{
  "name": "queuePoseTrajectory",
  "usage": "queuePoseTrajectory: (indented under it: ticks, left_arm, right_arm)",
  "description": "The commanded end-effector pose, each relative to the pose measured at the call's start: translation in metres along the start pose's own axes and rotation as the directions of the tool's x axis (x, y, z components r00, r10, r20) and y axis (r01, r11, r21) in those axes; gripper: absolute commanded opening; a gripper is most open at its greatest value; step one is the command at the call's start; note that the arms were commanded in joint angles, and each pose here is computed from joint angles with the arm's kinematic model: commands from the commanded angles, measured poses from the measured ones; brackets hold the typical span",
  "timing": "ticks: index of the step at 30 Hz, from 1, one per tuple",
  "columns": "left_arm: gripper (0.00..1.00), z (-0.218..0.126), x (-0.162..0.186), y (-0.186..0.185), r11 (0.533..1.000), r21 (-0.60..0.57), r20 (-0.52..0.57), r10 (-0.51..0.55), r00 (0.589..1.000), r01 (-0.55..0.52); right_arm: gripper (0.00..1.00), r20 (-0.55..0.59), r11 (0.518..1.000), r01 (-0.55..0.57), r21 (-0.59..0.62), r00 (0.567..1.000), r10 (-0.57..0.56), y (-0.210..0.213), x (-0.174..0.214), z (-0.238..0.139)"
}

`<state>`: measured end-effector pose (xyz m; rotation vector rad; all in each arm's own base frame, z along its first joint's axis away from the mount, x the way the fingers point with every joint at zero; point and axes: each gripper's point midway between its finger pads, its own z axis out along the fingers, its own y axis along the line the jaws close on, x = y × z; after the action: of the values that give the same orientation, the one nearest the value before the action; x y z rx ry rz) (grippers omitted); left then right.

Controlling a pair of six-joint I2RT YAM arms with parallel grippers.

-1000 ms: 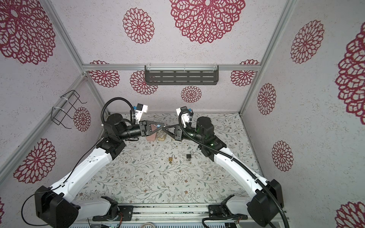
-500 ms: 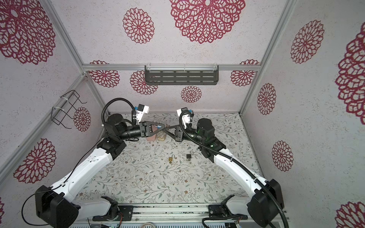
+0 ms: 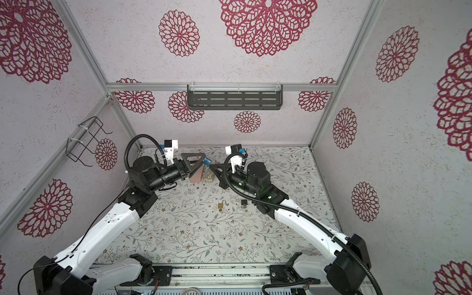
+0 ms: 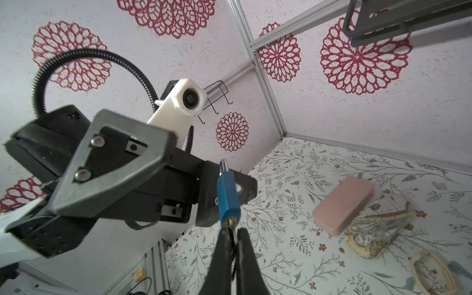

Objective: Unlock with the key

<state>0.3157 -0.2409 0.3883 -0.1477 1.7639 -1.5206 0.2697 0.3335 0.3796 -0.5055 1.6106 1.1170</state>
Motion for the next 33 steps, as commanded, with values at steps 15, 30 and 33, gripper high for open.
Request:
queuePoseTrajectory:
  ticks: [15, 30, 33]
  left_arm:
    - [0.80, 0.010, -0.005, 0.013, 0.987, -0.140, 0.217, -0.047, 0.975, 0.079]
    - [0.59, 0.028, 0.008, 0.010, 0.983, -0.037, 0.153, -0.171, 0.973, 0.179]
    - [0.58, 0.028, 0.009, 0.011, 0.982, -0.036, 0.148, -0.177, 0.973, 0.185]
  right_arm:
    - [0.00, 0.117, 0.821, 0.451, 0.351, 0.848, -0.516, -0.003, -0.017, -0.007]
    - [0.00, 0.073, 0.765, 0.507, 0.397, 0.814, -0.577, -0.013, -0.011, 0.003]
    - [0.00, 0.070, 0.760, 0.508, 0.404, 0.812, -0.580, -0.014, -0.011, 0.005]
